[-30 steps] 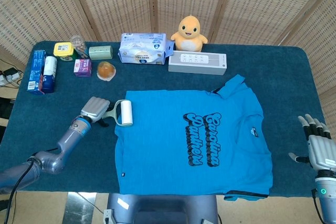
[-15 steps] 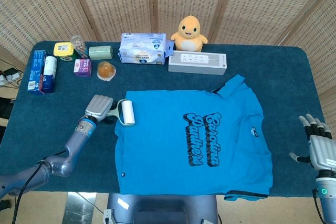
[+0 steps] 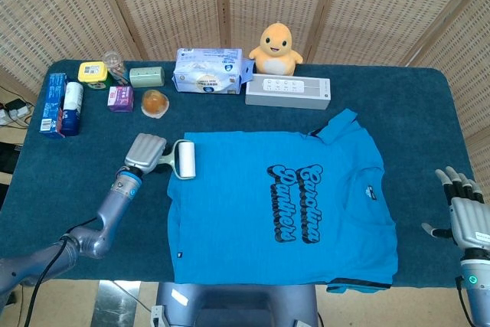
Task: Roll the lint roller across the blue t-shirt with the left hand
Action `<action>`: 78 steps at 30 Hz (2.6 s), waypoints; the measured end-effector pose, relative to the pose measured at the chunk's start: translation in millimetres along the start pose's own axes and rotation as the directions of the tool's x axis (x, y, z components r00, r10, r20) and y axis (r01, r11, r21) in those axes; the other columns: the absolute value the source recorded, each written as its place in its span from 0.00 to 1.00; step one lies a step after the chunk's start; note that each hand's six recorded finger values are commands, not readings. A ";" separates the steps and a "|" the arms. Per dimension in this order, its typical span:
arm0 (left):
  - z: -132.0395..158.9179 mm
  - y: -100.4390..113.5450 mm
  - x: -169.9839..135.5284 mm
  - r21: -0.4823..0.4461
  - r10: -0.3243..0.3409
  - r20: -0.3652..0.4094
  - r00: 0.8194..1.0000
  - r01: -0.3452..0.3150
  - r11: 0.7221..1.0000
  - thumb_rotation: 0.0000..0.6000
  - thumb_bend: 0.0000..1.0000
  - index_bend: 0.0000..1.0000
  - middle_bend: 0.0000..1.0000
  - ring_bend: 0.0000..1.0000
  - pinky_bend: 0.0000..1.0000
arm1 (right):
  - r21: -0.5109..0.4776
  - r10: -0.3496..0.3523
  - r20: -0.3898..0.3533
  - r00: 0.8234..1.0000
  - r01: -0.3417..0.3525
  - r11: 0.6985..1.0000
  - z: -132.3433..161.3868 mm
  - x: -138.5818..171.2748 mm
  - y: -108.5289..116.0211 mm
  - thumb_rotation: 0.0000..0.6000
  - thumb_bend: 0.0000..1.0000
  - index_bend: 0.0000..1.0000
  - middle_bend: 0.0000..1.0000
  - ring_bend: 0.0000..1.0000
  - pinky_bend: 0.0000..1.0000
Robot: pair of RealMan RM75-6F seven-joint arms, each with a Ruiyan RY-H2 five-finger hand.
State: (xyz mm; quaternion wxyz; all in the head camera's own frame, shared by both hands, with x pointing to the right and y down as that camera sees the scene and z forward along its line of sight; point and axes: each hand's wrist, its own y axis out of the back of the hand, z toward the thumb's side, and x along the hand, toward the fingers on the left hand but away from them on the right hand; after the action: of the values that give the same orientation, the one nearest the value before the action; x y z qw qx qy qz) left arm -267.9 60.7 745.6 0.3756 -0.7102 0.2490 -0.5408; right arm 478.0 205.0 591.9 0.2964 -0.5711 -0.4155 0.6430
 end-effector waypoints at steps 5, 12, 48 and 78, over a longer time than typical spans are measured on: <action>1.7 -1.7 -0.9 -0.059 -0.022 0.021 1.000 0.024 0.998 1.00 0.84 0.94 1.00 0.93 1.00 | -0.003 0.002 -0.002 1.000 -0.002 1.000 0.3 0.6 0.2 1.00 0.00 0.00 0.00 0.00 0.03; 0.2 -0.7 -3.1 -0.058 -0.105 0.045 0.993 0.108 0.993 1.00 0.93 0.95 1.00 0.93 1.00 | -0.008 0.005 -0.004 1.000 -0.005 1.000 0.7 1.0 0.2 1.00 0.00 0.00 0.00 0.00 0.03; 22.4 25.9 3.9 0.026 -0.210 0.096 0.973 0.208 0.978 1.00 0.96 0.95 1.00 0.93 1.00 | -0.055 0.033 -0.017 0.999 -0.034 0.998 -2.8 -1.5 0.6 1.00 0.00 0.00 0.00 0.00 0.03; 72.0 8.4 29.2 0.087 -0.239 0.076 0.968 0.232 0.969 1.00 0.93 0.95 1.00 0.93 1.00 | -0.106 0.035 -0.011 0.999 -0.035 0.994 -12.1 -1.4 8.2 1.00 0.00 0.00 0.00 0.00 0.03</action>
State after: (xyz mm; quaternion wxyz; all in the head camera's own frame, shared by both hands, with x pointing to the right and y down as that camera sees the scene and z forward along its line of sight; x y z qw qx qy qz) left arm -190.2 52.6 746.2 0.3463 -0.7424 0.1253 -0.5597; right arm 490.9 202.3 585.3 0.2562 -0.5960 -0.4376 0.6226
